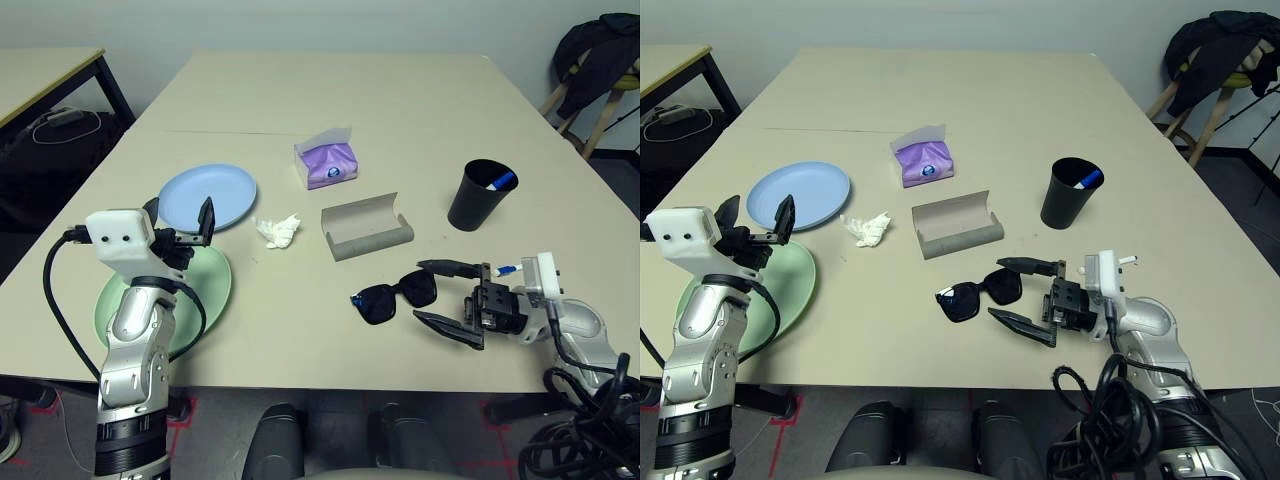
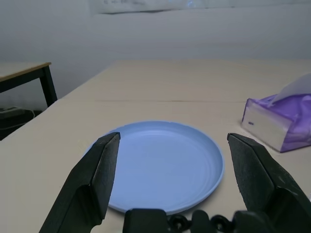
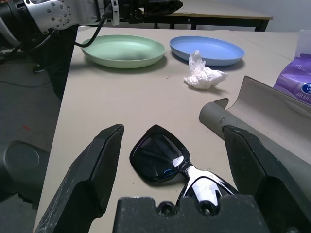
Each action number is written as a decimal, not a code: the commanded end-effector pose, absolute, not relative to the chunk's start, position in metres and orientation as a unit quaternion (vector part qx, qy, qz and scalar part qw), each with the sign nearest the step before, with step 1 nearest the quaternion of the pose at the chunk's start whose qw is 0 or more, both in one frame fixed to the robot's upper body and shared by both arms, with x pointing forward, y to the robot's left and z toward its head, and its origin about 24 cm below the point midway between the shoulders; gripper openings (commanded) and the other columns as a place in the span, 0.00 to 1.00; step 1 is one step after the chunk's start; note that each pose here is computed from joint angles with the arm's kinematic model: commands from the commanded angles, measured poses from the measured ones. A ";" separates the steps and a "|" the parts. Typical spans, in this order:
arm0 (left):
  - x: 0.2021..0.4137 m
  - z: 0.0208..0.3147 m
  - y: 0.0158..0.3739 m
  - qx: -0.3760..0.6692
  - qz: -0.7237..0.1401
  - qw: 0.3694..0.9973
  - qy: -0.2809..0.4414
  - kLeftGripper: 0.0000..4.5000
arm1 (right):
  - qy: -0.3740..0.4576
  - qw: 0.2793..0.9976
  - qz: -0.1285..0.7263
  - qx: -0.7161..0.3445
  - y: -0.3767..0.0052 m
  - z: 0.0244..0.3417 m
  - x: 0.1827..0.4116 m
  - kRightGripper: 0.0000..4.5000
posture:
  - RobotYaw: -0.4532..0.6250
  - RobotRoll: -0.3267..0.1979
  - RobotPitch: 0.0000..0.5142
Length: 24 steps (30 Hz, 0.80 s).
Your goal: Organize and tidy the items on the table.
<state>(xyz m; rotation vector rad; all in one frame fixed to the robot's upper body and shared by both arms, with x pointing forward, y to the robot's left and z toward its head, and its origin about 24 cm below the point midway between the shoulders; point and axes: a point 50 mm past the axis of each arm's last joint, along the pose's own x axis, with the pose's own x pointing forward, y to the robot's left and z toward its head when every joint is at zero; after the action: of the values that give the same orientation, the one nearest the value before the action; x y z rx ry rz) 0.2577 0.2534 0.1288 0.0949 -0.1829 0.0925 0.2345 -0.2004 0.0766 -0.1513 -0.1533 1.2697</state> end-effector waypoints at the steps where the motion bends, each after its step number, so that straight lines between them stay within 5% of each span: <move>1: 0.260 0.133 0.257 0.053 0.060 0.993 -0.081 1.00 | -0.079 0.798 0.594 -0.071 -0.202 0.078 0.232 1.00 | 0.52 0.62 0.07; 24: 0.257 0.144 0.272 0.054 0.049 0.995 -0.063 1.00 | -0.096 0.786 0.606 -0.076 -0.199 0.093 0.234 1.00 | 0.52 0.62 0.11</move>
<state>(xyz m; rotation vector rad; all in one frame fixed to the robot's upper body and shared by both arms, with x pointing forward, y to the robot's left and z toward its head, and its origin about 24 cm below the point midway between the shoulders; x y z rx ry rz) 0.2598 0.2672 0.1409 0.0945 -0.1352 0.0857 0.2339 -0.1964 0.0898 -0.1511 -0.2036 1.3061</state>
